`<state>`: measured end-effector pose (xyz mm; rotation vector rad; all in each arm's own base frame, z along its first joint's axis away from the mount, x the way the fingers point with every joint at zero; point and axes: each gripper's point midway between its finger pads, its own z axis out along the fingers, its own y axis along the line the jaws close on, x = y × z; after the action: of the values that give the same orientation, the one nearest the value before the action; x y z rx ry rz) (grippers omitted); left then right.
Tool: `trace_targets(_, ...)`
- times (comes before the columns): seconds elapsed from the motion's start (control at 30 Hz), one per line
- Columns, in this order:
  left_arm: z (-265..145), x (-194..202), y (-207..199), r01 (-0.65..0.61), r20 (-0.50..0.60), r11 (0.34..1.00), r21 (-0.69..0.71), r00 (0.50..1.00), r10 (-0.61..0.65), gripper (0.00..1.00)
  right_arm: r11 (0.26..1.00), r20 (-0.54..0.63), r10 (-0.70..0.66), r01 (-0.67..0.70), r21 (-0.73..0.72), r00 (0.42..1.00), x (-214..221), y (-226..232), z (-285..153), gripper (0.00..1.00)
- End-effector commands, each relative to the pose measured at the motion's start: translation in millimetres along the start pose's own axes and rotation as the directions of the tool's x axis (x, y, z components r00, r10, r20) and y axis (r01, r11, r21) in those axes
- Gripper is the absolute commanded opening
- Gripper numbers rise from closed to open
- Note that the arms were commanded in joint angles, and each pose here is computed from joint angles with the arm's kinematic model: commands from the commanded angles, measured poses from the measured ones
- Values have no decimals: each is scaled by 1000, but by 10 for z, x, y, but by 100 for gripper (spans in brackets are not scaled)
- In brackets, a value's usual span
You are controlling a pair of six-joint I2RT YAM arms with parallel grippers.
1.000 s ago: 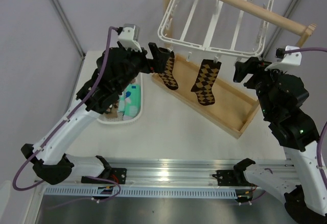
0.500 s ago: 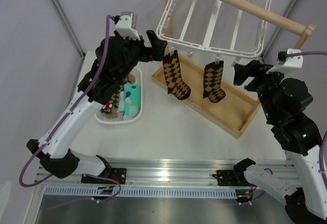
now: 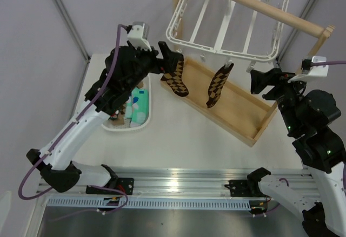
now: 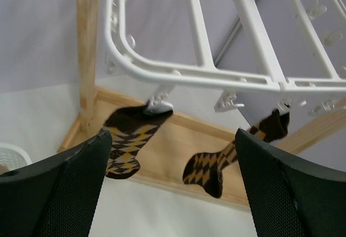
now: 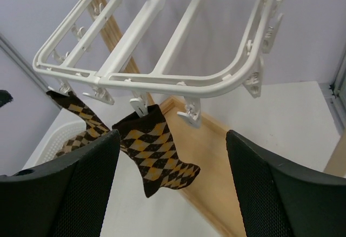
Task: Clip the socks to the hanger
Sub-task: Open the clamp at the hanger.
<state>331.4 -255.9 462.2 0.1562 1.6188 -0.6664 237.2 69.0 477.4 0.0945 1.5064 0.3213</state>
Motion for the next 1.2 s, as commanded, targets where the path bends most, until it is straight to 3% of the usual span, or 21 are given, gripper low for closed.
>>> trace_targets(0.0, -143, 5, -159, 18, 45, 998, 66, 999, -21, 97, 997, -9, 9, -10, -75, 1000, -15, 160, 40, 82)
trace_targets(0.03, -207, -35, -151, 17, 65, 998, 68, 998, -21, 97, 996, -9, 15, -15, -85, 1000, -22, 179, 36, 82)
trace_targets(0.07, -177, 196, -81, 11, 29, 998, 55, 1000, -13, 96, 995, -9, 18, -19, -97, 1000, -25, 200, 29, 82)
trace_targets(0.13, -242, 119, -106, 18, 87, 997, 78, 996, -24, 94, 992, -10, 22, -23, -127, 1000, -39, 251, 6, 82)
trace_targets(0.17, -191, 420, -60, 4, 46, 997, 72, 999, -7, 92, 991, -13, 21, -23, -134, 1000, -31, 266, 8, 82)
trace_targets(0.23, -188, 316, -150, -10, 131, 994, 111, 991, -5, 89, 988, -16, 21, -23, -151, 1000, -24, 292, -3, 82)
trace_targets(0.27, -168, 513, -190, -31, 112, 991, 129, 994, 17, 87, 988, -14, 22, -24, -156, 1000, -29, 302, -4, 82)
trace_targets(0.4, -103, 440, -402, -106, 245, 978, 180, 968, 60, 82, 979, -25, 22, -26, -201, 999, -11, 383, -21, 82)
trace_targets(0.67, 167, 420, -537, -227, 390, 955, 190, 910, 138, 80, 973, -11, 17, -19, -231, 1000, -55, 403, -113, 82)
trace_targets(1.17, 721, 543, -394, -279, 394, 955, 99, 893, 219, 80, 959, 27, -1, 9, -282, 1000, -138, 437, -280, 82)
